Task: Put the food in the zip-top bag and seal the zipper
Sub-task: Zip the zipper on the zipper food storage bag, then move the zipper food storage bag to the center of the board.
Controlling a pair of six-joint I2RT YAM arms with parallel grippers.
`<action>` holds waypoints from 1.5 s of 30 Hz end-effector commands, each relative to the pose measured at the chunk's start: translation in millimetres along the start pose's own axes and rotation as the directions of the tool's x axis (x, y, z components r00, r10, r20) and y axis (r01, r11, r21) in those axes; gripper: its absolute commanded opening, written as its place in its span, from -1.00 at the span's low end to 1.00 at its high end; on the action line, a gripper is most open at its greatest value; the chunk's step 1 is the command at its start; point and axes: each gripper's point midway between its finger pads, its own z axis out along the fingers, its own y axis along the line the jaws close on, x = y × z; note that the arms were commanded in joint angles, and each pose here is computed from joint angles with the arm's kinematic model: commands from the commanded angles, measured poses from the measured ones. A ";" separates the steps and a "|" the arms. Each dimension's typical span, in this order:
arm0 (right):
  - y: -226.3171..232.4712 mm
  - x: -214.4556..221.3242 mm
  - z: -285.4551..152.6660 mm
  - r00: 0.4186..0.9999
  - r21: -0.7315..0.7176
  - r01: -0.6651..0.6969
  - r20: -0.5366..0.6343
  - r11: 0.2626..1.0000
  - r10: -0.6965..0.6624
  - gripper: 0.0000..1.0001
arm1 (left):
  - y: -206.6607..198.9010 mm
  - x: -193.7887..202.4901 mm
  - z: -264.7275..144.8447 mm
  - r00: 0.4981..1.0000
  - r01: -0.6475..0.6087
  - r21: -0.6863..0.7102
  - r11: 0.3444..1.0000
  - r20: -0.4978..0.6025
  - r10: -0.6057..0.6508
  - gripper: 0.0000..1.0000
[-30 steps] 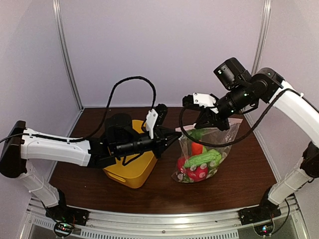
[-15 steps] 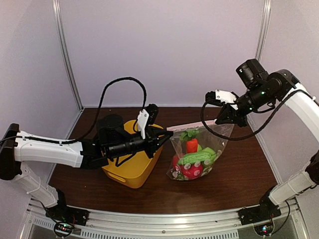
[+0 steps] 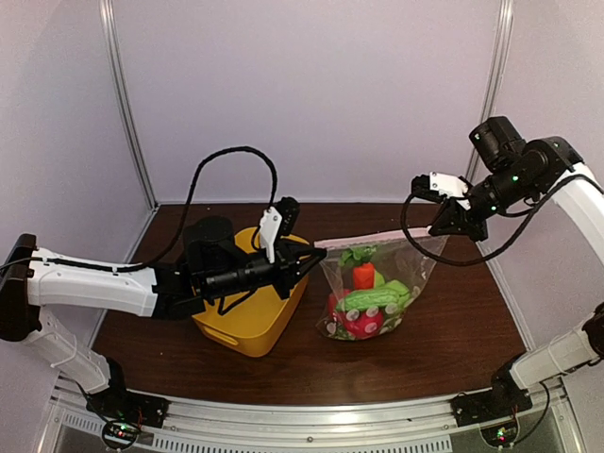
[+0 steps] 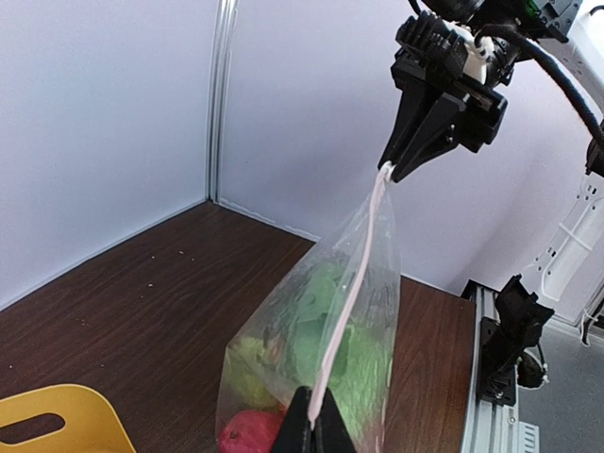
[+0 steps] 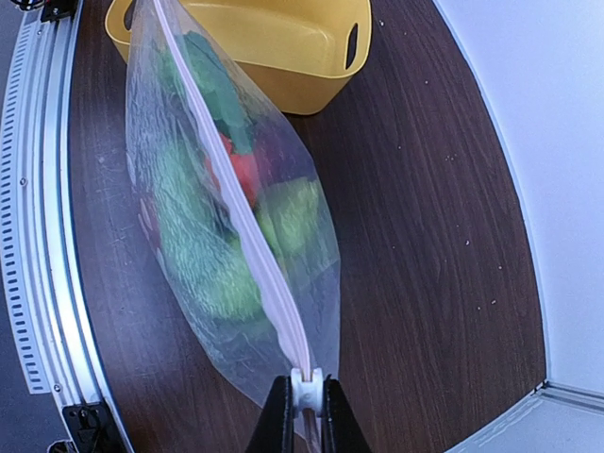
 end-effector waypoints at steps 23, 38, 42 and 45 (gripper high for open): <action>-121.5 2.5 -7.3 0.981 0.246 -0.186 0.094 0.951 0.168 -0.92 | 65.6 -76.7 115.8 0.993 -0.067 -0.028 0.997 0.091 0.069 -1.00; 34.1 58.4 29.8 0.981 -0.071 -0.121 0.141 0.990 0.130 -0.28 | 9.5 21.3 64.7 0.997 0.065 0.266 0.962 -0.057 -0.052 -0.19; 52.0 47.0 -3.4 0.973 -0.034 -0.105 0.201 0.994 0.109 0.21 | -2.2 17.8 31.9 0.991 0.061 0.224 0.973 -0.134 -0.032 0.06; 32.1 29.6 -28.7 0.956 0.076 -0.154 0.262 0.985 0.129 0.40 | 13.4 -4.0 3.5 0.987 0.027 0.084 0.996 -0.157 -0.013 0.20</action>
